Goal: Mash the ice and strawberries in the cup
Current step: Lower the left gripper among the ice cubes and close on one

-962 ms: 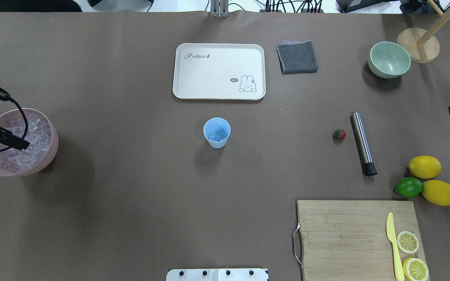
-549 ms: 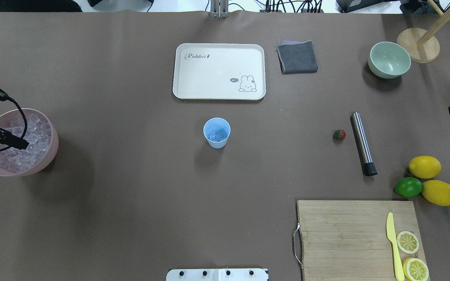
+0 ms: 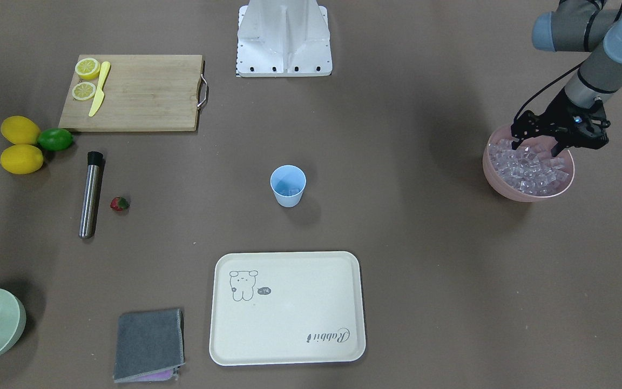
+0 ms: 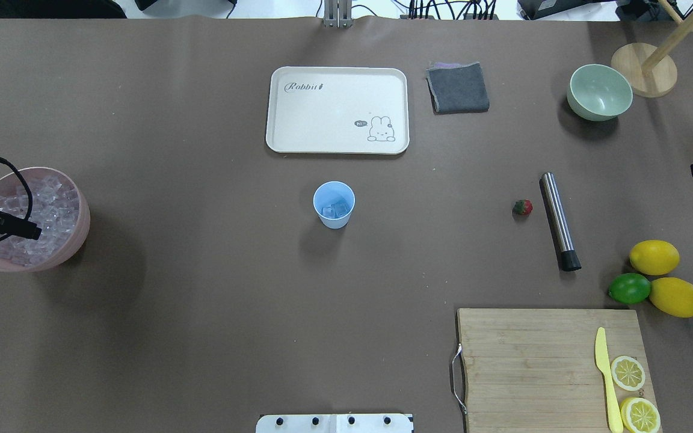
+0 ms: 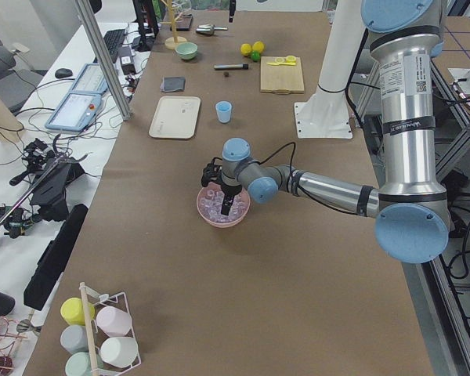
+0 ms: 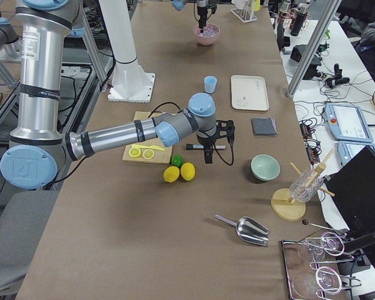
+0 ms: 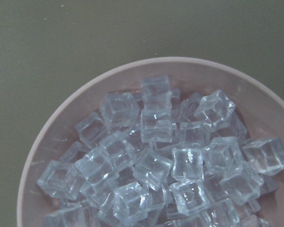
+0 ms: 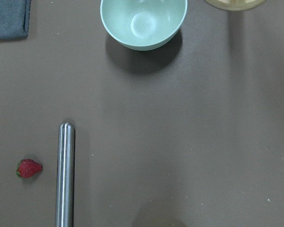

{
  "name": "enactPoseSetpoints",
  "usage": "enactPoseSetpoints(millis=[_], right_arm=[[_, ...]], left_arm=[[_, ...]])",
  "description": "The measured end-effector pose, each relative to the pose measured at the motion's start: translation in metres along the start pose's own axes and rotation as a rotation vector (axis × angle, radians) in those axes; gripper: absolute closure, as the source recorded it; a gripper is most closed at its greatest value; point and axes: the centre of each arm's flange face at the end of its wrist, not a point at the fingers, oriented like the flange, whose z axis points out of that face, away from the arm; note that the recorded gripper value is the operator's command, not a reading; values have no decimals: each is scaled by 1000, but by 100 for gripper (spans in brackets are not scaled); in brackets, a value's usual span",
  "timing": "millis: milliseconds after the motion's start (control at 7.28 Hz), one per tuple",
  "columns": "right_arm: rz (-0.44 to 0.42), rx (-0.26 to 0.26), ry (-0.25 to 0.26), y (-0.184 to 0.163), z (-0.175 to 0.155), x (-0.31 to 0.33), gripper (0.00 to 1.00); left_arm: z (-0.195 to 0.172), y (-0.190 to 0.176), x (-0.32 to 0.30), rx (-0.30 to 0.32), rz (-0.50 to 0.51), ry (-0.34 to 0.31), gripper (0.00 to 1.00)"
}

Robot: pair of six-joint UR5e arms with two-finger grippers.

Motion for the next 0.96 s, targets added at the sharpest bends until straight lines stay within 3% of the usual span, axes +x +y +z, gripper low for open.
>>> enactPoseSetpoints(millis=[275, 687, 962], right_arm=[[-1, 0, 0, 0, 0, 0, 0], [0, 0, 0, 0, 0, 0, 0], [0, 1, 1, 0, 0, 0, 0]], left_arm=[[9, 9, 13, -5, -54, 21, 5], [15, 30, 5, -19, -75, 23, 34], [16, 37, 3, -19, -114, 29, 38]])
